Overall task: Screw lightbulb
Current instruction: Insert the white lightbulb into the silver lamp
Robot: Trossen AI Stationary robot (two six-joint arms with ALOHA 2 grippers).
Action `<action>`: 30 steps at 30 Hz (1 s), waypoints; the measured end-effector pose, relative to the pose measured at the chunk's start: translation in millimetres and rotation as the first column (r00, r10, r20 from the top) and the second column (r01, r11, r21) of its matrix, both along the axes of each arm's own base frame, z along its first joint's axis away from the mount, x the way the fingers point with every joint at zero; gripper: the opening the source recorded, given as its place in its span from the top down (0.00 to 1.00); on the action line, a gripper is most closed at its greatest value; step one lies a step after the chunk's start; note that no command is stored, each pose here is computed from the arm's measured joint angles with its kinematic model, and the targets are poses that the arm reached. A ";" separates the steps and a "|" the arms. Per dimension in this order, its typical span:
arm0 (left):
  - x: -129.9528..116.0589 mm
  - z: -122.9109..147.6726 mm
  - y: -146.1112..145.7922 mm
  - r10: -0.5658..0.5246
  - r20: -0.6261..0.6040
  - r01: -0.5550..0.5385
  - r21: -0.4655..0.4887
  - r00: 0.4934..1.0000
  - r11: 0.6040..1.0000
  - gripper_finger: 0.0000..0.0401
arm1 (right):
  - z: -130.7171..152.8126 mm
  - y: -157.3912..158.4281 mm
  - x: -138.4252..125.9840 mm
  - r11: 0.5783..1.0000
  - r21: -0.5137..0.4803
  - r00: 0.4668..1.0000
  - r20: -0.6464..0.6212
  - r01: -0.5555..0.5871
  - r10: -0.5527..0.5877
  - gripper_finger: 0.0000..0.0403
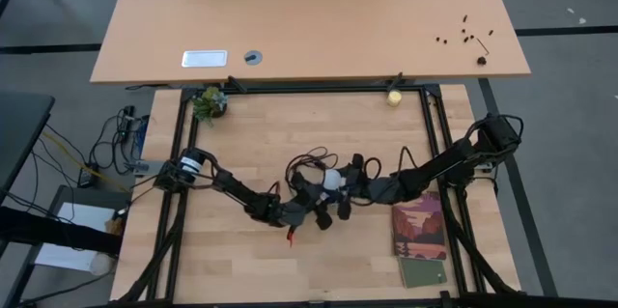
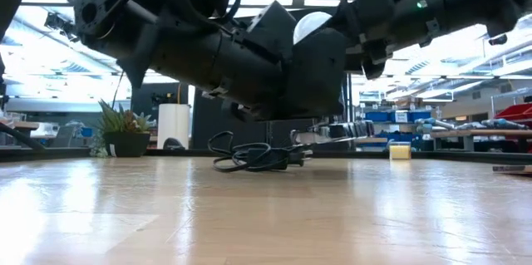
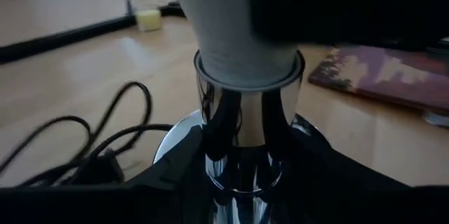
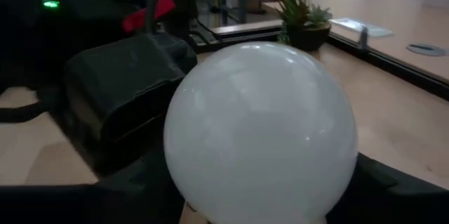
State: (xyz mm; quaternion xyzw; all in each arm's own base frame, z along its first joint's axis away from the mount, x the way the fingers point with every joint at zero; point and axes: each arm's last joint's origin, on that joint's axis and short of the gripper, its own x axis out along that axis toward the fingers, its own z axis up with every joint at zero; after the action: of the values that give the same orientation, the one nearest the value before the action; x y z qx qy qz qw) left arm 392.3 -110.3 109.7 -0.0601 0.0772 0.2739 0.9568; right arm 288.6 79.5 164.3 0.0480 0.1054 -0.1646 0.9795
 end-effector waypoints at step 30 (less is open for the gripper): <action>2.8 -5.5 -0.2 -0.007 -0.132 0.013 0.043 0.991 0.999 0.56 | 4.8 -3.2 -15.1 0.962 -0.090 0.922 -0.321 -0.256 0.216 0.05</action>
State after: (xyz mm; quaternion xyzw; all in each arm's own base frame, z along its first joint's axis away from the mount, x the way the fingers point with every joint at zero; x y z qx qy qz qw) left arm 395.1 -110.5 104.2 -0.0205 0.1347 0.2740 0.9520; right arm 273.5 76.3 169.1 -0.0554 0.2509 -0.0572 0.9647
